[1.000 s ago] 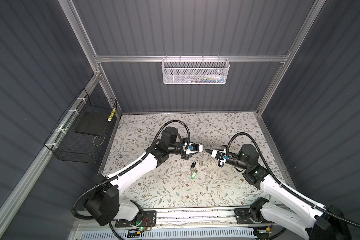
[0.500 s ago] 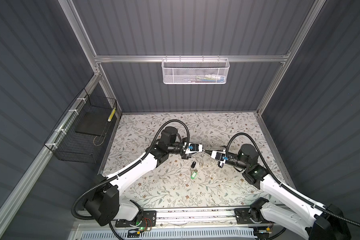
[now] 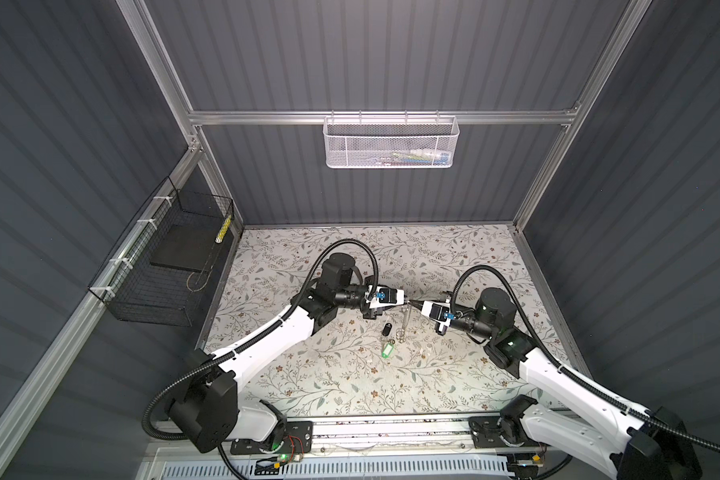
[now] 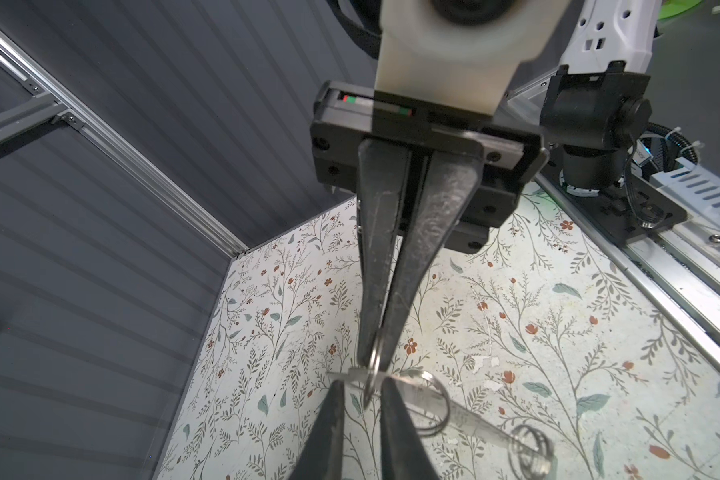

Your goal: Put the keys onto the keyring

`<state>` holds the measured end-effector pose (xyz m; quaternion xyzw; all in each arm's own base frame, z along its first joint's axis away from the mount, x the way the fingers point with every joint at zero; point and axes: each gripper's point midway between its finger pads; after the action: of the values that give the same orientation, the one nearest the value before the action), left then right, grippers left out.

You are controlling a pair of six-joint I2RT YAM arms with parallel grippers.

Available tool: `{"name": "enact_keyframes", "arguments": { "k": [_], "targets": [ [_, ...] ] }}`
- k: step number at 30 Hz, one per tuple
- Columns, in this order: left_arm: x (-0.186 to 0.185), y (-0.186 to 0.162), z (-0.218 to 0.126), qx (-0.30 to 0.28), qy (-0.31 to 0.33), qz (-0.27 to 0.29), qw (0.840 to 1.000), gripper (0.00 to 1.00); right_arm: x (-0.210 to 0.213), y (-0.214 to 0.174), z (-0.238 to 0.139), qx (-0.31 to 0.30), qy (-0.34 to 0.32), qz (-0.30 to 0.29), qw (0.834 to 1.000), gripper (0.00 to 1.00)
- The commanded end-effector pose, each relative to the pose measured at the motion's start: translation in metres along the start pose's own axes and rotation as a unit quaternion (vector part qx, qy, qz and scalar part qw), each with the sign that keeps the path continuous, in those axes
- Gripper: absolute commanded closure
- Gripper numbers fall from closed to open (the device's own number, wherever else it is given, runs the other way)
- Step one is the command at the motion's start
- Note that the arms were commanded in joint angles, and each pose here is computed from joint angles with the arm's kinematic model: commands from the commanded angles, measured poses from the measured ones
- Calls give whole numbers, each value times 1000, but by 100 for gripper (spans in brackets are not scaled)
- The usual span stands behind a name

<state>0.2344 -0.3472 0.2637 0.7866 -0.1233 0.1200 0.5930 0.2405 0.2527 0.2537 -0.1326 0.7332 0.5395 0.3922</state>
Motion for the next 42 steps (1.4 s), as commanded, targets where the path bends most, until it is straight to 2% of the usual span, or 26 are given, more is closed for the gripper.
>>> {"name": "enact_keyframes", "arguments": {
  "k": [1,6,8,10,13,16,21,25,33,42],
  "targets": [
    [-6,9,-4,-12,-14,1,1000,83,-4,3,1,-4,-8,1,1000,93],
    [-7,11,-3,-18,-19,3,1000,88,-2,2,2,-4,-3,4,1000,93],
    [-7,12,-3,-19,-19,4,1000,95,-3,2,2,-3,-4,6,1000,91],
    [-6,11,-3,-17,-15,8,1000,100,-3,1,2,-1,-5,10,1000,84],
    [0,10,-4,-8,4,25,1000,100,-3,-5,1,17,-12,14,1000,70],
    [7,9,-3,9,30,55,998,100,-4,-14,-4,48,-22,14,999,64],
    [11,-1,5,84,64,126,986,100,-7,-18,-14,71,-41,10,997,63],
    [12,0,10,107,72,156,979,100,-7,-15,-18,74,-44,7,996,68],
    [11,4,15,119,80,170,975,100,5,-19,-18,77,-18,12,997,71],
    [-1,14,16,98,54,169,979,100,2,-19,-17,77,-25,12,997,76]
  ]
}}
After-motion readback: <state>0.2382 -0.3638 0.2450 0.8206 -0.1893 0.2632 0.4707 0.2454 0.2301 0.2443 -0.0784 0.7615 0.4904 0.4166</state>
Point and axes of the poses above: each gripper's point midway between its finger pads, its own z axis out along the fingers, its own x axis along the line the jaws close on, y = z × x, and after that the axes turned 11 degrees about -z, right-handed
